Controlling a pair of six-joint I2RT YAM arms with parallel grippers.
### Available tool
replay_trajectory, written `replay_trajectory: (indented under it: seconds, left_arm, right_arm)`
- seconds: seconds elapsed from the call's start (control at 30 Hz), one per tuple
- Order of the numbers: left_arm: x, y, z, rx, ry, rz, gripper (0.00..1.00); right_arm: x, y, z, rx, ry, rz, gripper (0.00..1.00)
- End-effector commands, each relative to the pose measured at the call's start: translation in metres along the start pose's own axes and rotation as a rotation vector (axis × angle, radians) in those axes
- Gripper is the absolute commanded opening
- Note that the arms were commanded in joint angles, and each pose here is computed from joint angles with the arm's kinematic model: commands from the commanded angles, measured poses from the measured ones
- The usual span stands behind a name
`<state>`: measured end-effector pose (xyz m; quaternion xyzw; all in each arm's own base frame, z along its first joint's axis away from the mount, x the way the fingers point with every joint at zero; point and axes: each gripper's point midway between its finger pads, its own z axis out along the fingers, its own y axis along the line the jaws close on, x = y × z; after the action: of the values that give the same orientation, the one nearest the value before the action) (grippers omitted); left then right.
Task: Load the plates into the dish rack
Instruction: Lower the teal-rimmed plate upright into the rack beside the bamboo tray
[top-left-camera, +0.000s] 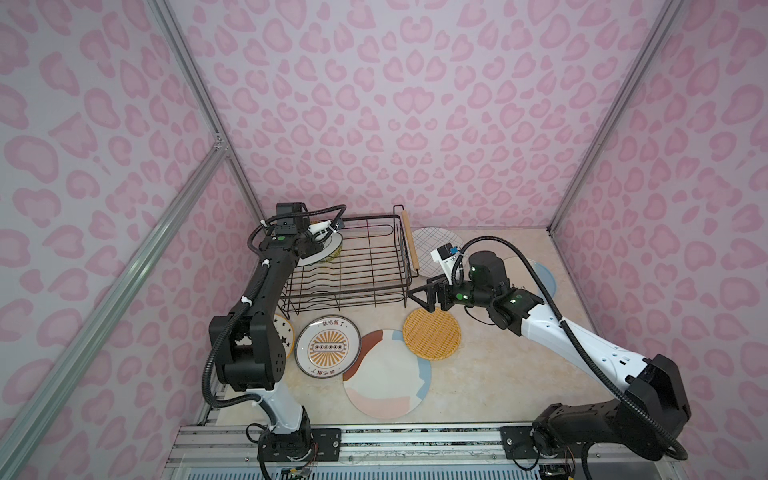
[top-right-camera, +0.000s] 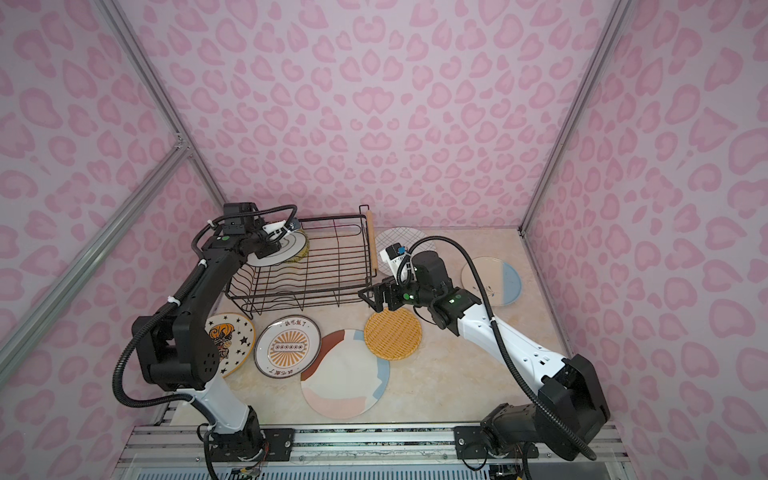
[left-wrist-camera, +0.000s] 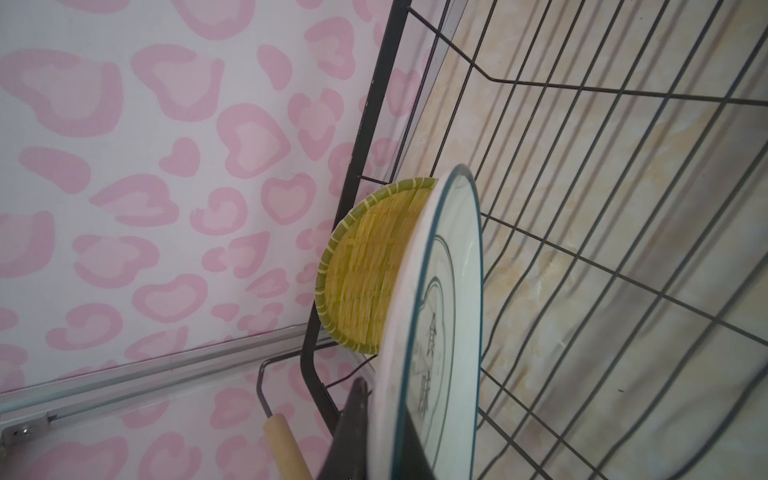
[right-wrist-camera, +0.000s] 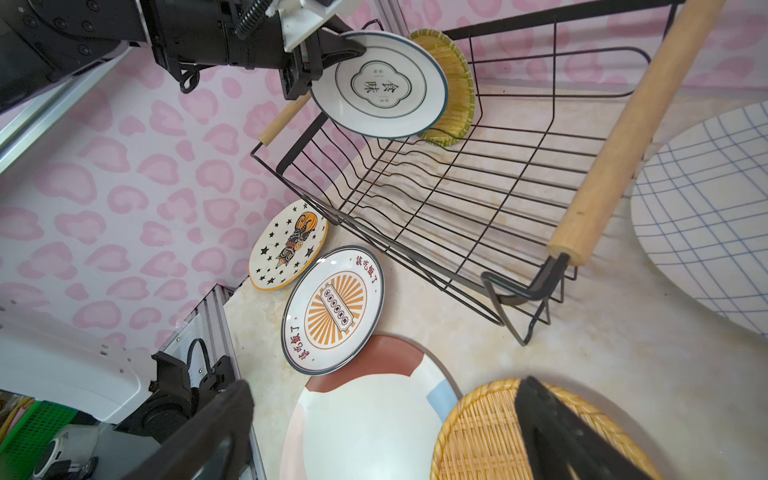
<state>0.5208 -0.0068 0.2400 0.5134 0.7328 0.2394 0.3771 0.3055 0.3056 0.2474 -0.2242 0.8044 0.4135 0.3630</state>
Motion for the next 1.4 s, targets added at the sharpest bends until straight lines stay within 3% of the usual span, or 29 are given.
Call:
replay_trajectory:
  seconds: [0.0, 0.2, 0.6, 1.37]
  left_arm:
    - [-0.004, 0.026, 0.010, -0.091, -0.005, 0.046, 0.04]
    - [-0.003, 0.022, 0.029, -0.065, 0.004, 0.097, 0.04]
    - [-0.011, -0.004, 0.023, 0.013, -0.077, 0.127, 0.04]
    - [0.004, -0.019, 0.053, 0.045, -0.049, 0.191, 0.04]
  right_arm:
    - [-0.004, 0.004, 0.008, -0.039, -0.021, 0.010, 0.98]
    - [0.006, -0.003, 0.021, -0.033, 0.026, 0.020, 0.98]
    - [0.015, -0.008, 0.031, -0.048, 0.056, 0.061, 0.98]
    - [0.020, -0.012, 0.034, -0.032, 0.080, 0.065, 0.98]
